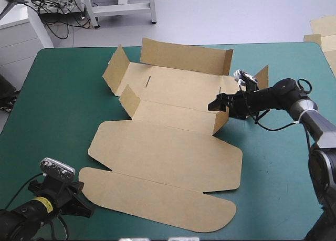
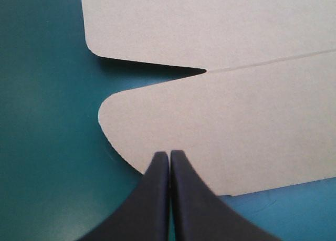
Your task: Fold the box
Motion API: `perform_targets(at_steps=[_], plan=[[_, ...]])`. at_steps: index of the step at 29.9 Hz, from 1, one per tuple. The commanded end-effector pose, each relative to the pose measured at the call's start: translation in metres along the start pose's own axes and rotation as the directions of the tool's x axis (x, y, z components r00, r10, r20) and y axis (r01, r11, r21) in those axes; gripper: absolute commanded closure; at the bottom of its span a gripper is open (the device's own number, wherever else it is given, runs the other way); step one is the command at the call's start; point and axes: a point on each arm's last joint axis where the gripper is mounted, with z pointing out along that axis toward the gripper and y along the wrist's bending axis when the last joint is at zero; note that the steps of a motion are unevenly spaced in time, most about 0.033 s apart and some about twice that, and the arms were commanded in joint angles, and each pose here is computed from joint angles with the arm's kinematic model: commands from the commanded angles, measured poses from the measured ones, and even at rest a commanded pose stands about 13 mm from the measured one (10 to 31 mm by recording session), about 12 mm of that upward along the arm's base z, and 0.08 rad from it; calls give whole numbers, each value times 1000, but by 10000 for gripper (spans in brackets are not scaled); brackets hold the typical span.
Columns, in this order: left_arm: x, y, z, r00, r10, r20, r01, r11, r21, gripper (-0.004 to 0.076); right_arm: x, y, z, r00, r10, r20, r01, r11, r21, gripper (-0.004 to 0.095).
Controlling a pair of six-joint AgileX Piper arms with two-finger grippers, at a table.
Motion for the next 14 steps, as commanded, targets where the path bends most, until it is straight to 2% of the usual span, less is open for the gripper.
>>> perform_targets(at_steps=[1, 5, 7, 10, 14], plan=[[-11, 0, -5, 997, -12, 71, 12, 1000, 1, 734, -10, 16, -9, 997, -1, 77, 3, 1000, -26, 234], [-11, 0, -5, 997, -12, 71, 12, 1000, 1, 734, -9, 11, -4, 998, 1, 61, -1, 1000, -16, 248], [-11, 0, -5, 997, -12, 71, 12, 1000, 1, 734, -8, 10, -2, 999, -1, 50, 1, 1000, -12, 312], [-11, 0, -5, 997, -12, 71, 12, 1000, 1, 734, -7, 6, -2, 999, -15, 30, 15, 1000, 21, 493], [-11, 0, -5, 997, -12, 71, 12, 1000, 1, 734, -5, 5, -2, 999, -53, 11, 53, 998, 37, 861]])
